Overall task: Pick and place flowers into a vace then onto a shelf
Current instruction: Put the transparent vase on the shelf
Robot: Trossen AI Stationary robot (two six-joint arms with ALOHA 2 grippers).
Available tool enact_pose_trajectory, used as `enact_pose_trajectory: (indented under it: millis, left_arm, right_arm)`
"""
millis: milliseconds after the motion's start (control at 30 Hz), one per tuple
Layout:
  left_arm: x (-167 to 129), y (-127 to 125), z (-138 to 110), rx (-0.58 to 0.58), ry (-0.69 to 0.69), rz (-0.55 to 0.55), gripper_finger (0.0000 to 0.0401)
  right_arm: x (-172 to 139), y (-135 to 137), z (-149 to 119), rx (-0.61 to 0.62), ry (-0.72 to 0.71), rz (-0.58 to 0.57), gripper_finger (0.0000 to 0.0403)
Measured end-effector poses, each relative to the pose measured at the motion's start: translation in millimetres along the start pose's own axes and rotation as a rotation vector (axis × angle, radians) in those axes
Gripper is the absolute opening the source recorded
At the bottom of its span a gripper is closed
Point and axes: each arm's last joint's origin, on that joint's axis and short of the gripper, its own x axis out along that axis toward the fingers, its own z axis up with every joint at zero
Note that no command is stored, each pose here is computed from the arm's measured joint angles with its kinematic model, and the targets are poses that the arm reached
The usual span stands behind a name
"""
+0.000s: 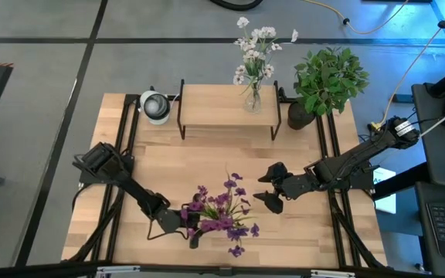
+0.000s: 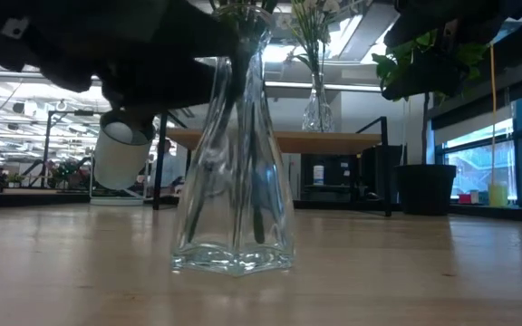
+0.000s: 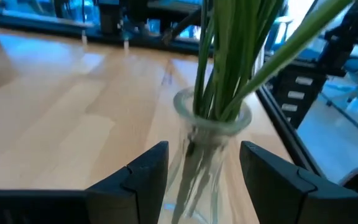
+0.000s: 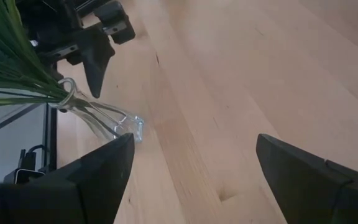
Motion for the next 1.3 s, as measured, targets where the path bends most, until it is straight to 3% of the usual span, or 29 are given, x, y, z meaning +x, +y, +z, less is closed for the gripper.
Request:
enact_pose_trajectory:
  millis: [267, 567, 733, 1033, 1300]
  left_arm:
    - [27, -1, -6, 0.065, -0.006, 0.014, 0.0192]
    - [49, 6, 7, 0.03, -0.052, 0.068, 0.0192]
    - [52, 10, 10, 0.024, -0.058, 0.081, 0.0192]
    - [52, 10, 9, 0.028, -0.052, 0.082, 0.0192]
    - [52, 10, 10, 0.028, -0.053, 0.082, 0.0192]
  right_arm:
    - [0, 0, 0, -0.001, 0.003, -0.003, 0.0339]
    - [0, -1, -1, 0.002, 0.005, -0.005, 0.0339]
    - [0, -2, -5, 0.035, 0.074, 0.002, 0.0339]
    - [-8, 2, -23, -0.029, 0.196, 0.007, 0.0339]
    - [-11, 13, -35, -0.037, 0.128, -0.024, 0.0339]
